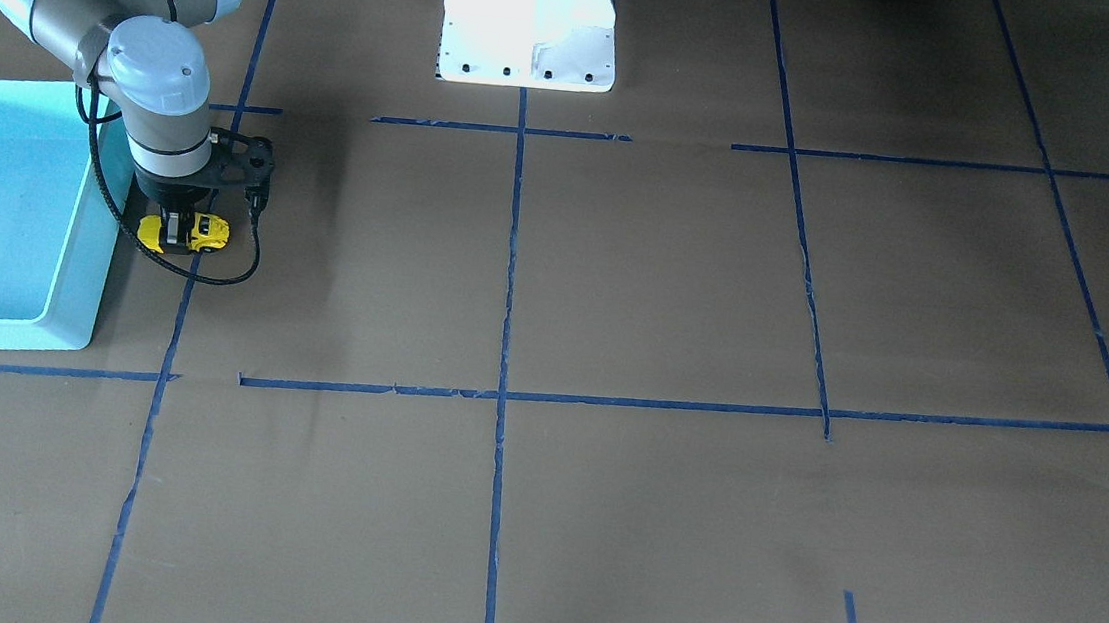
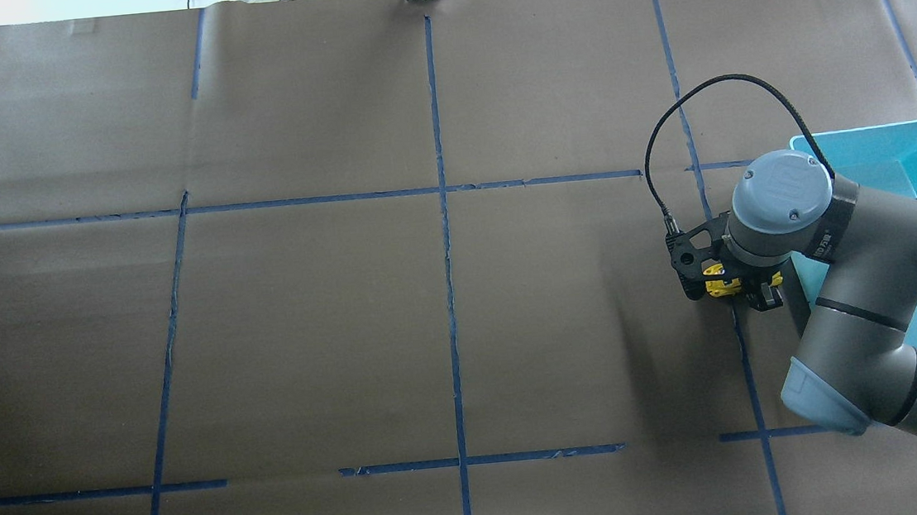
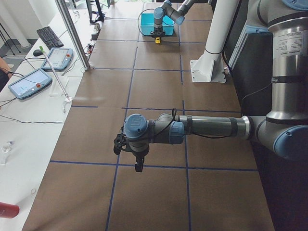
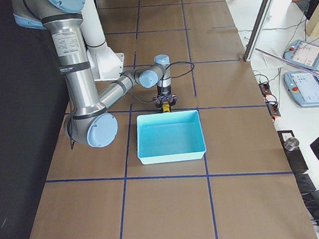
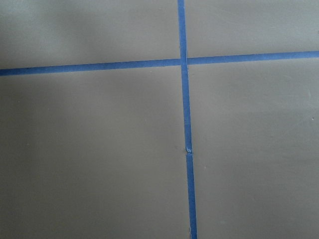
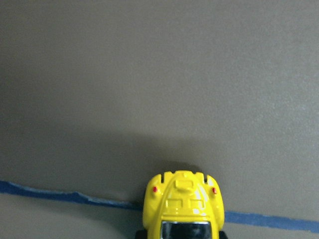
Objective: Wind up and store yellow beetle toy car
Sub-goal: 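Grasp the yellow car with the right gripper and lift it, then carry the car into the light-blue bin and open the right gripper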
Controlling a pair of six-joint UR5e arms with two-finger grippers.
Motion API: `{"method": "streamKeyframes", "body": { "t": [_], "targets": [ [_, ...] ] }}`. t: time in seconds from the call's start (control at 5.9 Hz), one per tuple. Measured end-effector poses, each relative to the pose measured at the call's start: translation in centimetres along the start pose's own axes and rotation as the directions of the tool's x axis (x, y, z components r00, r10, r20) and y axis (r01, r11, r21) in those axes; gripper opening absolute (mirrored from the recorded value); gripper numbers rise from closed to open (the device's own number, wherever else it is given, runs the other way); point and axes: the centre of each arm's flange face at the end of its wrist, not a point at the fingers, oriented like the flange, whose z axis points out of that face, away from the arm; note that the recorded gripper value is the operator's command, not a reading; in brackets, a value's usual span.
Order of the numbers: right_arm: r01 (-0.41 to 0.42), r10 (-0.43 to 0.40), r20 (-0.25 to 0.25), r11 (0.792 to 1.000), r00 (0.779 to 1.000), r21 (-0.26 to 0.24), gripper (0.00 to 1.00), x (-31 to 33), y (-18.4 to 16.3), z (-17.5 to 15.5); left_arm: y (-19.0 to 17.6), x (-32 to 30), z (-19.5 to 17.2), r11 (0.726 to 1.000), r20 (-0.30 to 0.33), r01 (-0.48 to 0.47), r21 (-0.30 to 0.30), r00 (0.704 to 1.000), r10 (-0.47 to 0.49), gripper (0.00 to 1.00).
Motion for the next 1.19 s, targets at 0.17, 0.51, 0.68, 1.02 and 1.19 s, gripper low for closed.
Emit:
{"method": "streamKeyframes", "body": {
  "t": [0.17, 0.51, 0.68, 1.02, 1.19],
  "targets": [
    [-0.001, 0.001, -0.009, 1.0, 1.0, 0.005, 0.04, 0.6, 0.7, -0.7, 0.0, 0.0, 0.0, 1.0, 0.001, -0.001, -0.001, 1.0, 0.001, 1.0],
    [-0.002, 0.002, -0.032, 1.0, 0.999, 0.005, 0.04, 1.8, 3.4, -5.7, 0.0, -0.1, 0.1, 1.0, 0.002, 0.001, -0.003, 1.0, -0.001, 1.0],
    [0.012, -0.012, -0.042, 1.0, 0.999, -0.01, 0.04, 2.0, 5.5, -8.7, 0.0, -0.1, 0.2, 1.0, 0.001, 0.002, -0.003, 1.0, -0.002, 1.0],
    [0.03, -0.031, -0.058, 0.999, 0.998, -0.031, 0.04, 1.7, 10.7, -11.7, 0.1, -0.2, 0.2, 1.0, 0.002, 0.004, -0.003, 1.0, -0.004, 1.0],
    [0.018, -0.02, -0.036, 0.999, 0.999, -0.04, 0.05, 1.0, 13.6, -11.3, 0.1, -0.2, 0.2, 1.0, 0.001, 0.005, -0.004, 1.0, -0.005, 1.0]
  ]
}}
